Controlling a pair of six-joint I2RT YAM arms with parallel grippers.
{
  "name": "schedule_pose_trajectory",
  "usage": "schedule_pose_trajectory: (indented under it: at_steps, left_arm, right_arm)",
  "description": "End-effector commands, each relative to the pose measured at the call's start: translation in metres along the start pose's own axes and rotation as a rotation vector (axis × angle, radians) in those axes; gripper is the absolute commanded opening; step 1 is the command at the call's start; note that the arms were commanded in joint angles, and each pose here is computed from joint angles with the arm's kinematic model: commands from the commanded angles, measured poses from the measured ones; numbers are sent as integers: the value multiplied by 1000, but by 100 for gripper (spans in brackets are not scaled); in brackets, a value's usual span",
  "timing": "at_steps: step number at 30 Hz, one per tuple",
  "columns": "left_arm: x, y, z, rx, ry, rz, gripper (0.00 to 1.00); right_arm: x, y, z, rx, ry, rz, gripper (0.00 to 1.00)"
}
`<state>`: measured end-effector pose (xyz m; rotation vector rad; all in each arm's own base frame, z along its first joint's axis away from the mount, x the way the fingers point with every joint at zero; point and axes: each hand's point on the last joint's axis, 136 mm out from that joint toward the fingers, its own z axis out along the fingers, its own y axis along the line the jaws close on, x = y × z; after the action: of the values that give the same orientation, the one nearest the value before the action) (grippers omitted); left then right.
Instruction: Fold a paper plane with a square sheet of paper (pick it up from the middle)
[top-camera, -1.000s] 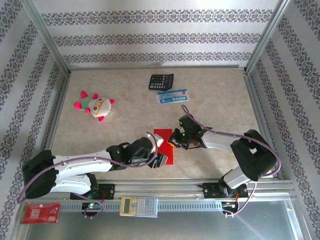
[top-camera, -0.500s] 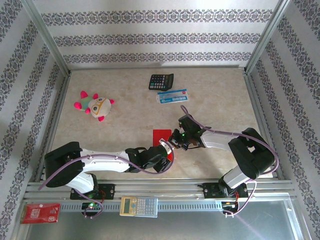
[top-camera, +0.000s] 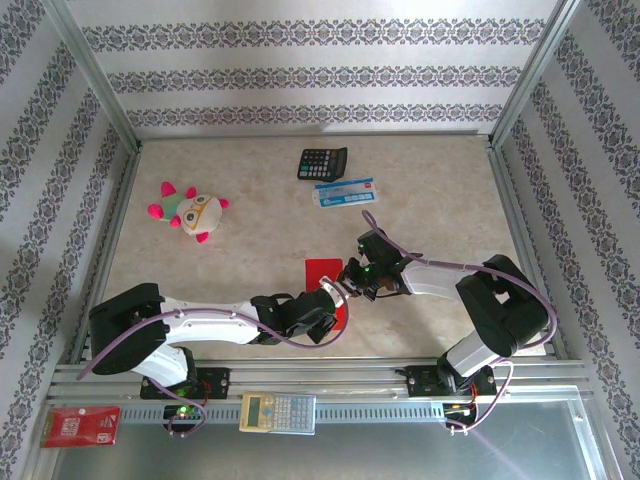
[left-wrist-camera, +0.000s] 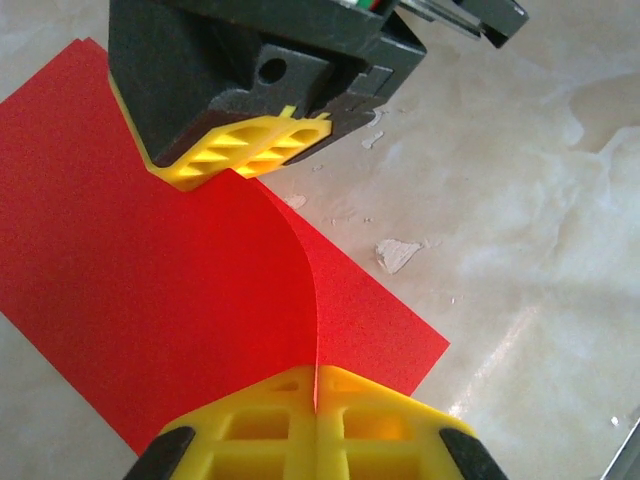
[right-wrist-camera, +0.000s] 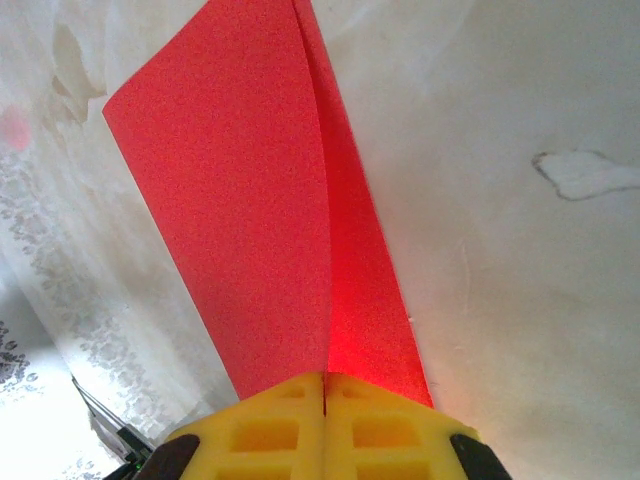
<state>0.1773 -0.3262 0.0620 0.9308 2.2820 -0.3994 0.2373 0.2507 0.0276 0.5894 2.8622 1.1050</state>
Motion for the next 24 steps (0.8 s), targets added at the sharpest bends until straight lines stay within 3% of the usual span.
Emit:
schedule_pose_trajectory:
  at_steps: [1, 11, 16, 24]
  left_arm:
    - [-17, -2, -5, 45, -54, -42, 0]
    - [-20, -2, -10, 256, -73, -194, 0]
    - [-19, -1, -13, 344, -85, -269, 0]
    - [-11, 8, -11, 375, -74, -334, 0]
  right_arm:
    - [-3, -2, 1, -1, 3, 17, 3]
    - [-13, 4, -37, -40, -48, -78, 33]
    - [-22, 24, -58, -102, -116, -184, 35]
    - [-34, 50, -25, -129, -39, -203, 26]
